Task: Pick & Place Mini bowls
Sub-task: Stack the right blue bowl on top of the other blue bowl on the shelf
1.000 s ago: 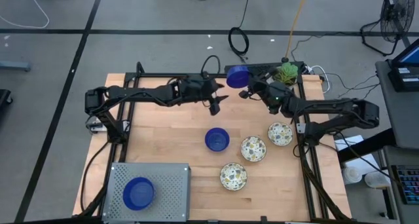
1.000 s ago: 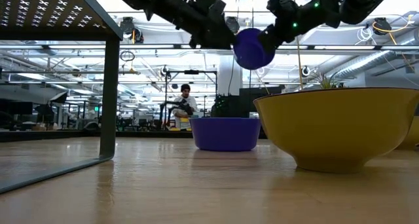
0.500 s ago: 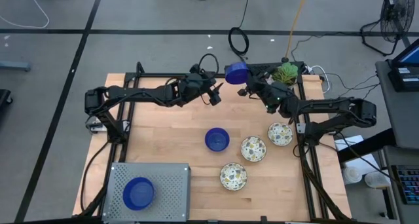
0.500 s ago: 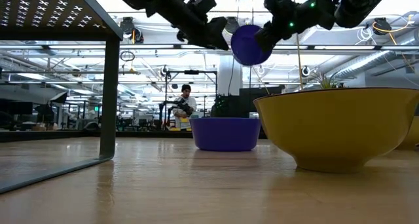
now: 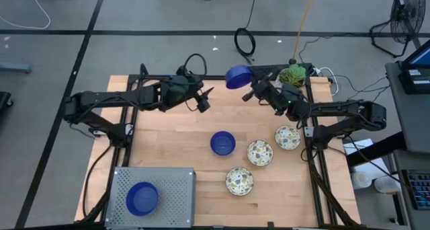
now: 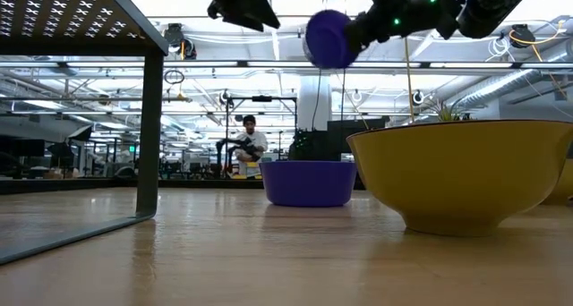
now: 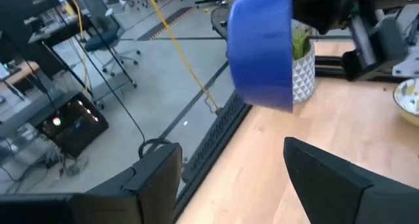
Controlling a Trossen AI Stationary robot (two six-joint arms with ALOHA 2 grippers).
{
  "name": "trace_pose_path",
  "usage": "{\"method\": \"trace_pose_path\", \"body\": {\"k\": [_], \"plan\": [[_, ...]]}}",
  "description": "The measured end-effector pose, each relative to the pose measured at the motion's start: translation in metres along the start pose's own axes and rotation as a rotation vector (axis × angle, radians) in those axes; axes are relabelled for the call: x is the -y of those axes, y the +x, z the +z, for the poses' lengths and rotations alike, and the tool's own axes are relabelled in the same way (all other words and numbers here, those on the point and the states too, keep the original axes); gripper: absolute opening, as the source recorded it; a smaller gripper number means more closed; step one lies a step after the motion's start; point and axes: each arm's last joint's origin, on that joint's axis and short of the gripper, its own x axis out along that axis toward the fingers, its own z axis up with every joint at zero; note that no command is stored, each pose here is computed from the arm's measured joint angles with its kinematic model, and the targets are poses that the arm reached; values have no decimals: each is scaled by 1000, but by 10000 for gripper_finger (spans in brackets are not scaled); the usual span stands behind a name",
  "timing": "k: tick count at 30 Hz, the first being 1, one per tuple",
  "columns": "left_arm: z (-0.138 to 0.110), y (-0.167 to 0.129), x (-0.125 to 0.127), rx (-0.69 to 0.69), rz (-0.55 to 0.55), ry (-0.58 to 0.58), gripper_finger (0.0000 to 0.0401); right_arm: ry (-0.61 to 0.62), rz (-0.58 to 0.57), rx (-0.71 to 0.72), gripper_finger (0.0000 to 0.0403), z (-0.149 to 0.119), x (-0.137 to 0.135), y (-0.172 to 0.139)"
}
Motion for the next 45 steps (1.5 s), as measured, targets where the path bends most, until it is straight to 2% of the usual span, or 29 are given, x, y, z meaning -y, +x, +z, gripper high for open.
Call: {"method": "trace_pose_path", "body": {"k": [7,13,19,30,38,45], "plan": [[-6,-1,3,-57,-15,24,271,26,16,47,0,3,-9,7],[-1,-14,7,-24,-42,21,271,6,60,53,0,13,-25,18],[-2,-23,8,-44,-61,38,271,56,192,78,0,24,-38,32],[-4,-23,5,-70,-45,7,271,49,200,104,0,44,-44,45],[-2,-23,2,-58,95,3,271,39,201,96,0,46,-48,42],[3,-23,1,-18,118,-15,271,24,203,80,0,45,-49,41]]}}
